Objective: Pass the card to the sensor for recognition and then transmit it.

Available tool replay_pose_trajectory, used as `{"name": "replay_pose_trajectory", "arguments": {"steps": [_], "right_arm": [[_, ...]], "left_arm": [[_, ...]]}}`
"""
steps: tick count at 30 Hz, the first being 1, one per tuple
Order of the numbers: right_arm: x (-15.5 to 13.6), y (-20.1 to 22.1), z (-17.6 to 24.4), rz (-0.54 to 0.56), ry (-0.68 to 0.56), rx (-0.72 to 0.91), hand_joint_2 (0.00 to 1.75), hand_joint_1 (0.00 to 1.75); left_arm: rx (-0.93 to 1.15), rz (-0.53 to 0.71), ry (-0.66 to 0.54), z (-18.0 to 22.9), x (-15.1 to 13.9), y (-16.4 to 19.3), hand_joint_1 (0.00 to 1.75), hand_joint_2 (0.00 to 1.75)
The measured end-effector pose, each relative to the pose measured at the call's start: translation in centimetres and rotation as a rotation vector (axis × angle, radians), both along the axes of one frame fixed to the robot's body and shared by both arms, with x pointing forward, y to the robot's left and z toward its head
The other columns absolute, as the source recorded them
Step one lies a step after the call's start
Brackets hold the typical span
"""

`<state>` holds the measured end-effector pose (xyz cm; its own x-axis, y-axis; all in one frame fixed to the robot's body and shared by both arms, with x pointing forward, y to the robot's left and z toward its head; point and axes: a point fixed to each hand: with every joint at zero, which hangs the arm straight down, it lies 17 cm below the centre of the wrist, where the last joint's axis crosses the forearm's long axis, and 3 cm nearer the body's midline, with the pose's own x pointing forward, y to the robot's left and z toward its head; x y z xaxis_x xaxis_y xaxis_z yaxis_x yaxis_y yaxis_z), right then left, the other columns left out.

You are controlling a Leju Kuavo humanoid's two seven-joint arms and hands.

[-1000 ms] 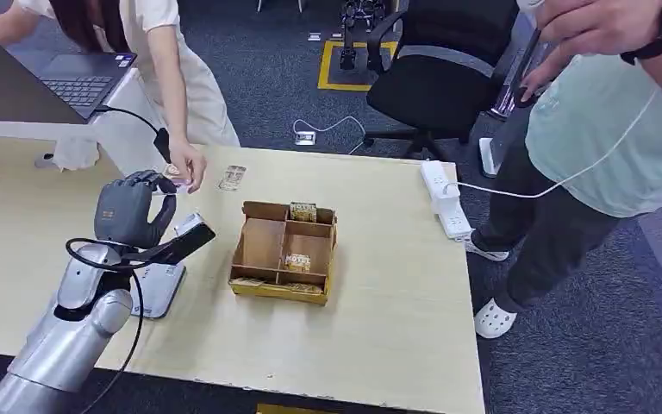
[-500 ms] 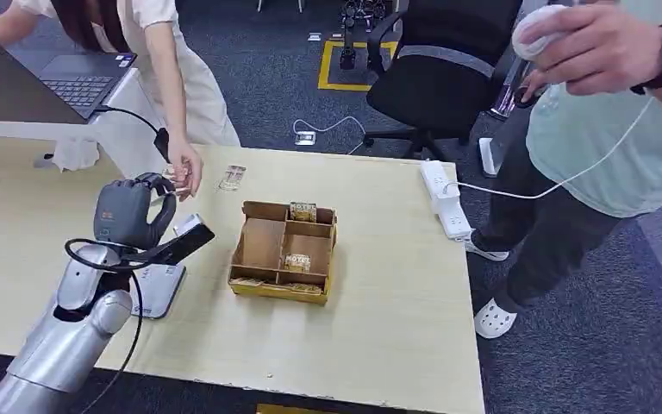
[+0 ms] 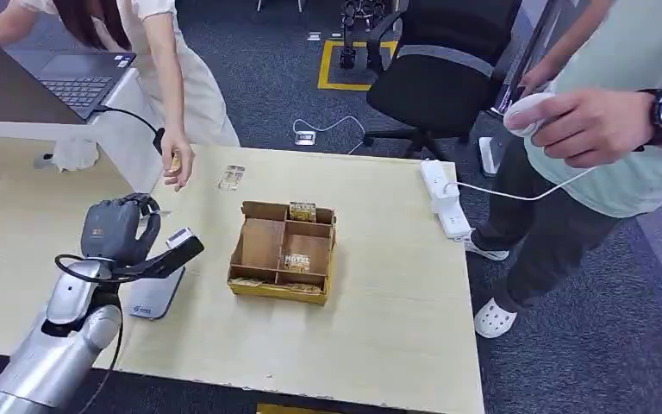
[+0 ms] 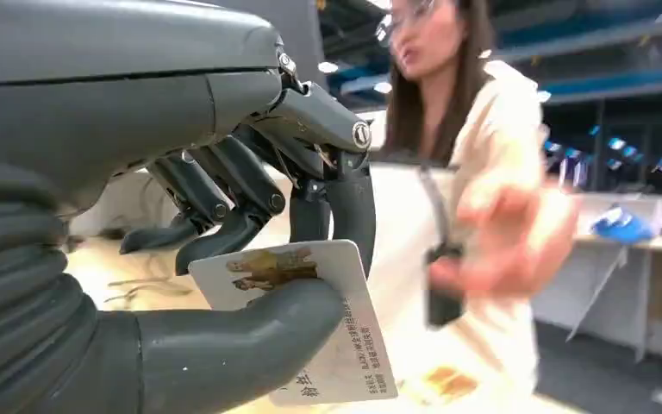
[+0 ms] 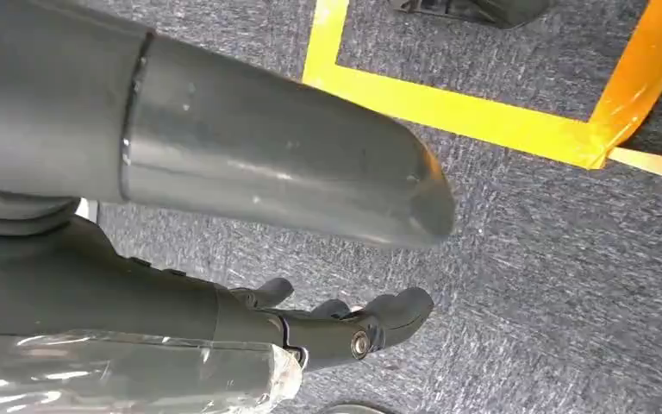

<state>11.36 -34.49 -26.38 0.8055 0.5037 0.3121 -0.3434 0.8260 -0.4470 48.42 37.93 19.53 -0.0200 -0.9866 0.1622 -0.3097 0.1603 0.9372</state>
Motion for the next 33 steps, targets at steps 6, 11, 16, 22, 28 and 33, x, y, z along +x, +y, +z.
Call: {"name": "replay_pose_trajectory", "arguments": {"steps": [6, 11, 16, 22, 28, 33], "right_arm": [[-0.1, 0.0, 0.0, -0.001, 0.003, 0.000, 0.00, 0.00], [-0.2, 0.0, 0.0, -0.001, 0.004, 0.000, 0.00, 0.00], [-0.3, 0.0, -0.1, -0.002, 0.008, -0.002, 0.00, 0.00], [-0.4, -0.1, -0.1, -0.002, 0.012, -0.004, 0.00, 0.00], [-0.4, -0.1, -0.1, -0.004, 0.015, -0.004, 0.00, 0.00], [-0.5, -0.1, -0.1, -0.007, 0.016, -0.004, 0.00, 0.00]], "left_arm": [[0.009, 0.023, 0.043, -2.0, -0.8, 1.1, 1.75, 1.75], [0.012, 0.034, 0.055, -2.3, -0.9, 1.5, 1.75, 1.75], [0.016, 0.046, 0.077, -3.4, -1.5, 2.0, 1.75, 1.75], [0.010, 0.023, 0.154, -5.8, -2.3, 1.8, 1.75, 1.75], [0.013, -0.004, 0.255, -7.8, -2.7, 2.0, 1.75, 1.75], [0.006, -0.016, 0.306, -9.1, -3.4, 2.2, 1.75, 1.75]]}}
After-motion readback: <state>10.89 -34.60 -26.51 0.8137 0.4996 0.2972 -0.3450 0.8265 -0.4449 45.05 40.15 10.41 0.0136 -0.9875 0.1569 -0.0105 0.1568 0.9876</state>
